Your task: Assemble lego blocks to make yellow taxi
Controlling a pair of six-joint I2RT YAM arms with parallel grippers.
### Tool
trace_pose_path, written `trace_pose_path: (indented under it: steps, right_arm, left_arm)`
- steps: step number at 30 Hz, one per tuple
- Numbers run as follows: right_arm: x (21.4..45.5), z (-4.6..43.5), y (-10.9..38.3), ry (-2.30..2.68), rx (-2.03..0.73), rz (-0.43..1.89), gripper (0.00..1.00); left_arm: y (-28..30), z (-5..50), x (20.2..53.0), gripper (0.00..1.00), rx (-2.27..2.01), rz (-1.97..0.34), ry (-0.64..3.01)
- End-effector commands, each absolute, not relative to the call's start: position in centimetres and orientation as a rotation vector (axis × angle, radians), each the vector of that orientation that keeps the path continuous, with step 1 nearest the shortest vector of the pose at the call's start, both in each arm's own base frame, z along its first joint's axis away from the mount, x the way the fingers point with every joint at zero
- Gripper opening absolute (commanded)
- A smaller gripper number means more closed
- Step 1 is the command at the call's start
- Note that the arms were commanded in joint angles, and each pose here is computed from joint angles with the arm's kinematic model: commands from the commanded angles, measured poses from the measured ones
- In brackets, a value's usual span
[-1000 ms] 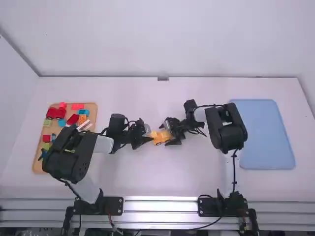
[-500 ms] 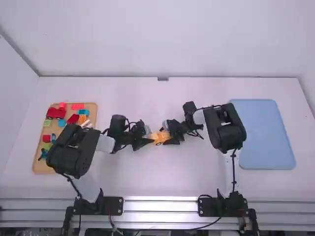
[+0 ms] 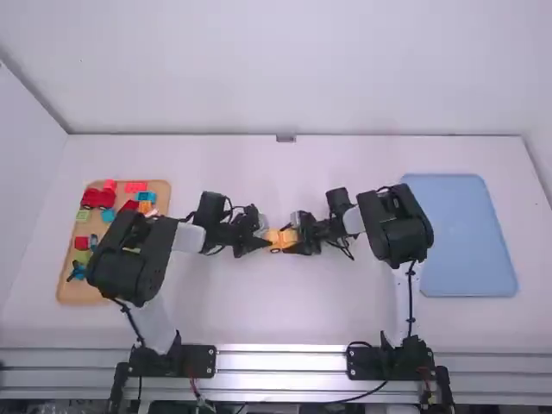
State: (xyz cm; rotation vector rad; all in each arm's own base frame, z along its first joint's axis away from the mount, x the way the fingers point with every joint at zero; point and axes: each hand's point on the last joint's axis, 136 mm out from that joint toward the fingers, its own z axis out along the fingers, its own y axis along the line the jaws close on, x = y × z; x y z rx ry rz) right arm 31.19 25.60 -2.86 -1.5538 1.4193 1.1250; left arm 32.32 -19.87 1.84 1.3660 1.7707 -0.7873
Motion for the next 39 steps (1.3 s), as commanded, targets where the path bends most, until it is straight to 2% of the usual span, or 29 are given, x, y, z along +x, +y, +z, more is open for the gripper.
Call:
trace_pose_path:
  steps: [1, 12, 16, 25, 27, 32, 36, 38, 39]
  right_arm:
    - [30.2, -4.8, 25.3, 1.610, -1.497, 1.175, 0.52]
    - [30.9, -5.8, 26.2, 1.718, -1.533, 1.054, 0.51]
    - [31.3, -6.3, 25.8, 1.774, -1.520, 1.015, 0.53]
    - [31.6, -6.2, 25.4, 1.778, -1.509, 1.008, 0.58]
    - [31.5, -6.1, 25.5, 1.768, -1.513, 1.016, 0.67]
    - [30.9, -5.9, 25.6, 1.714, -1.547, 1.036, 0.73]
    - [30.9, -5.9, 25.6, 1.714, -1.549, 1.035, 0.72]
    - [30.9, -5.9, 25.6, 1.714, -1.549, 1.035, 0.67]
    - [30.9, -5.9, 25.6, 1.714, -1.549, 1.034, 0.64]
  left_arm:
    - [-20.5, 2.2, 32.6, 0.02, 1.488, -0.769, 1.640]
    - [-20.5, 2.3, 32.9, 0.02, 1.537, -0.742, 1.609]
    - [-19.7, 0.9, 32.8, 0.02, 1.548, -0.683, 1.675]
    - [-20.2, 0.9, 32.2, 0.02, 1.534, -0.757, 1.646]
    - [-20.2, 0.2, 32.1, 0.02, 1.533, -0.769, 1.660]
    - [-20.3, 0.1, 31.8, 0.02, 1.525, -0.801, 1.649]
    - [-20.4, 0.3, 32.0, 0.05, 1.525, -0.794, 1.635]
    - [-20.2, 0.1, 32.2, 0.11, 1.524, -0.780, 1.649]
    - [-20.2, 0.1, 32.3, 0.19, 1.514, -0.785, 1.661]
